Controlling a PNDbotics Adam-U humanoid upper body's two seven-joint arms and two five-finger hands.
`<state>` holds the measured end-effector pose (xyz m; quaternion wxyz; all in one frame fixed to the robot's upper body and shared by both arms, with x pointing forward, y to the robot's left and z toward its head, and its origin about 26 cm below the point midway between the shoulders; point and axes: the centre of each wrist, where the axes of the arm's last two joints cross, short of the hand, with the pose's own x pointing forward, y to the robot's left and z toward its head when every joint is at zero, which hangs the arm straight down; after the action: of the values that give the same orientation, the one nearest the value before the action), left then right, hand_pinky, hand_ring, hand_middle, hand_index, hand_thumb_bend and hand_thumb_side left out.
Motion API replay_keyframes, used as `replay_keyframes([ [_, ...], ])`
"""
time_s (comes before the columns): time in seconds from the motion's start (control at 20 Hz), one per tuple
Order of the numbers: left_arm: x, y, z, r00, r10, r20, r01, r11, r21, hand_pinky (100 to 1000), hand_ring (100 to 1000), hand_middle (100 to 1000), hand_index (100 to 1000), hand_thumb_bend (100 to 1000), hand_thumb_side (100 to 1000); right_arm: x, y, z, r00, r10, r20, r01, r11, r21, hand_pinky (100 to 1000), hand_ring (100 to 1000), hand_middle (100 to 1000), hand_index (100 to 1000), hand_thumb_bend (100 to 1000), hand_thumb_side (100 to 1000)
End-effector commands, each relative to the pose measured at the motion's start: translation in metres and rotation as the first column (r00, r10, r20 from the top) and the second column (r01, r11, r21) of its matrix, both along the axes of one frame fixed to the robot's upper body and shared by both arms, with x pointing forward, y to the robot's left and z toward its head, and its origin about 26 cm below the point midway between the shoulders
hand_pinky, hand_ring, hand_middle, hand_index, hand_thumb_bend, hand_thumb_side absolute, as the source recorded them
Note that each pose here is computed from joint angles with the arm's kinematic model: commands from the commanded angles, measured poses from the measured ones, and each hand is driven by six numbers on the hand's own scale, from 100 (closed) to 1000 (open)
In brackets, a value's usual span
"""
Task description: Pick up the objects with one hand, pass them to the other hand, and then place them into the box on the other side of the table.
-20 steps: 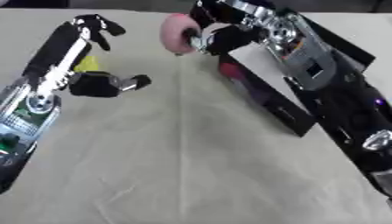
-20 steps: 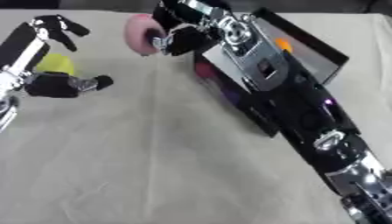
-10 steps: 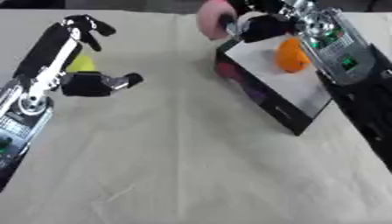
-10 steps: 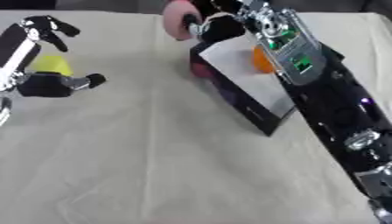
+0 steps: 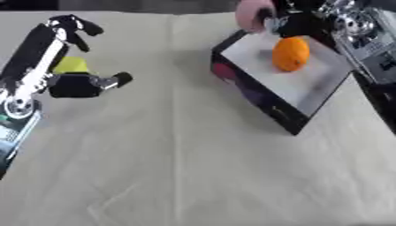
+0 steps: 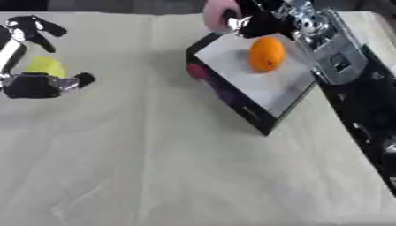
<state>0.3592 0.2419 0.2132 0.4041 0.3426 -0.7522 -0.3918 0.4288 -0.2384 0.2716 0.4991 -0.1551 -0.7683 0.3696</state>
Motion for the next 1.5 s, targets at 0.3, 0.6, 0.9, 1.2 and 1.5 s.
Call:
replay_keyframes([
  [0.3, -0.003, 0.015, 0.015, 0.997, 0.051, 0.059, -0.049, 0.998, -0.029, 738, 557, 668, 768, 713, 450, -0.001, -0.042, 0.006, 0.996, -0.091, -0.022, 0.092, 0.996, 0.02, 833, 609, 505, 495, 100, 100],
  [0.6, -0.005, 0.023, 0.017, 0.993, 0.085, 0.077, -0.081, 0.996, -0.047, 740, 556, 668, 768, 712, 451, -0.002, -0.062, -0.005, 0.99, -0.135, -0.038, 0.134, 0.991, -0.015, 834, 613, 510, 502, 100, 100],
  [0.9, -0.006, 0.029, 0.017, 0.99, 0.11, 0.085, -0.106, 0.993, -0.055, 741, 555, 669, 768, 714, 456, -0.004, -0.076, -0.016, 0.983, -0.176, -0.052, 0.173, 0.983, -0.057, 844, 642, 576, 577, 100, 118],
  [1.2, -0.007, 0.035, 0.017, 0.986, 0.137, 0.092, -0.132, 0.989, -0.06, 741, 556, 669, 768, 713, 459, -0.005, -0.085, -0.021, 0.969, -0.239, -0.053, 0.235, 0.969, -0.081, 867, 730, 745, 752, 100, 355],
  [1.5, -0.007, 0.039, 0.016, 0.983, 0.155, 0.095, -0.149, 0.987, -0.064, 742, 556, 670, 769, 715, 462, -0.007, -0.087, -0.021, 0.963, -0.268, -0.042, 0.265, 0.962, -0.063, 890, 811, 864, 840, 100, 467],
])
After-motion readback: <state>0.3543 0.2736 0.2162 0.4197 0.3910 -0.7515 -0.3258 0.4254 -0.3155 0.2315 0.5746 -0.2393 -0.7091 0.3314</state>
